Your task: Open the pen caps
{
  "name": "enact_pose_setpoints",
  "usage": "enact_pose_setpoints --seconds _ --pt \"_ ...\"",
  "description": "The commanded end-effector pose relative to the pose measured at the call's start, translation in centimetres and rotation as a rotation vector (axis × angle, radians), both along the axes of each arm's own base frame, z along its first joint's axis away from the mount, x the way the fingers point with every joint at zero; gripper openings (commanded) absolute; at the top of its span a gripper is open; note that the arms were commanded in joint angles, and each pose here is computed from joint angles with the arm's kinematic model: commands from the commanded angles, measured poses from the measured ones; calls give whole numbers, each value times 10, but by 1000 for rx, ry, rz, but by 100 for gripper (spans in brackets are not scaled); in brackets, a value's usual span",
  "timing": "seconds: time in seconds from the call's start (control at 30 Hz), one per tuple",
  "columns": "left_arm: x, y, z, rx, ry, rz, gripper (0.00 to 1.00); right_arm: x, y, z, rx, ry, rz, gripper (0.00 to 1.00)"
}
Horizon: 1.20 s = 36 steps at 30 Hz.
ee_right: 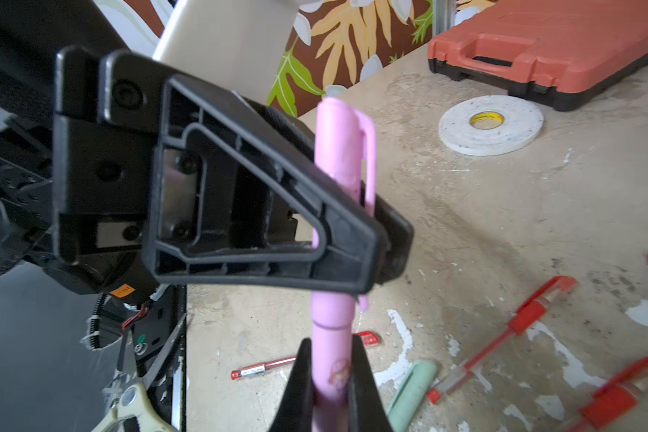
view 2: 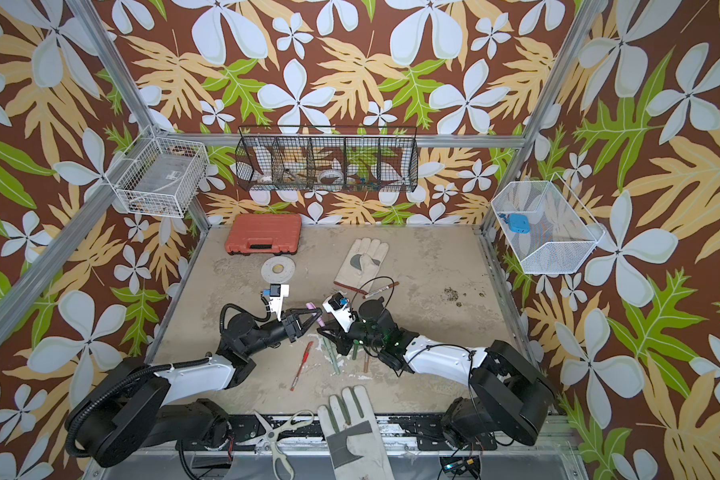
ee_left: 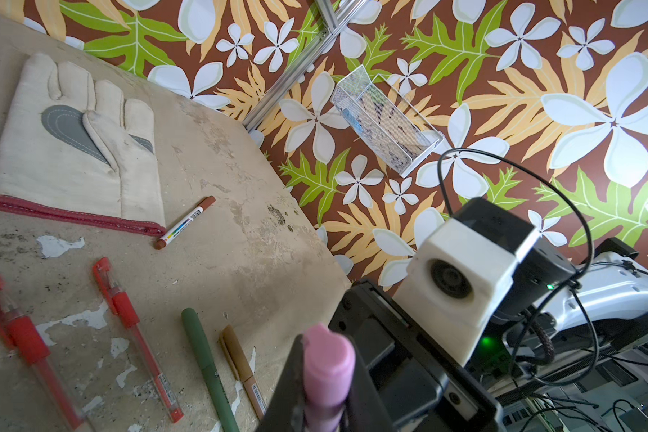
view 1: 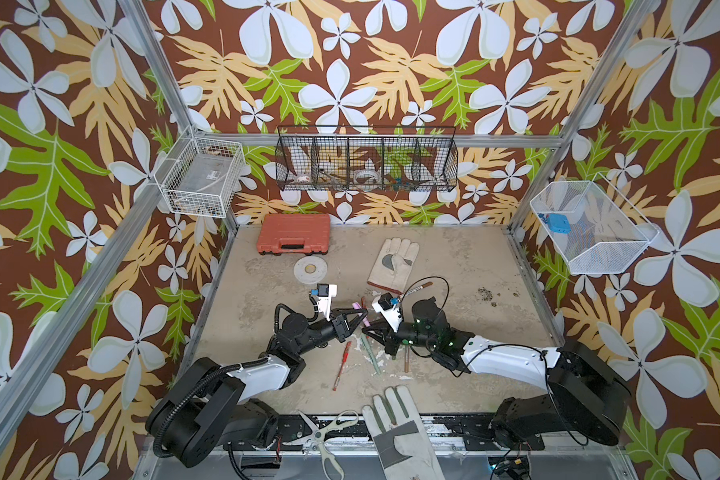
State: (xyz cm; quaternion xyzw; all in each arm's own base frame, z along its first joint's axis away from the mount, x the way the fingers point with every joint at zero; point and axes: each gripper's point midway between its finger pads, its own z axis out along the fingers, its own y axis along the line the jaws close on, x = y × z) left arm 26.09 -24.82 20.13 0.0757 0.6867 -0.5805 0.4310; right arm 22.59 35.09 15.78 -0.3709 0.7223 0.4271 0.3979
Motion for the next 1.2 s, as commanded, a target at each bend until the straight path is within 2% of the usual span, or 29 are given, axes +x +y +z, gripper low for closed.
enact_pose_setpoints --seconds 0.0,0.1,0.3,0.4,0.73,1.0,1.17 --pt "3 3 23 -50 -69 22 0 -35 13 7 64 68 209 0" --pt "4 5 23 -50 -69 25 0 -30 13 4 49 64 181 0" --pt "9 15 26 -70 -54 49 0 -9 4 -1 -52 -34 13 0" --pt "9 16 26 -75 -52 50 0 -8 7 -5 -113 -83 -38 0" --pt "16 19 20 -67 -14 76 0 4 -3 -3 -196 -181 -183 0" --pt "16 20 21 -72 -11 75 0 -1 4 -8 -270 -230 -189 0" --pt "17 26 24 -79 -16 87 0 -17 14 -3 -201 -194 -84 0"
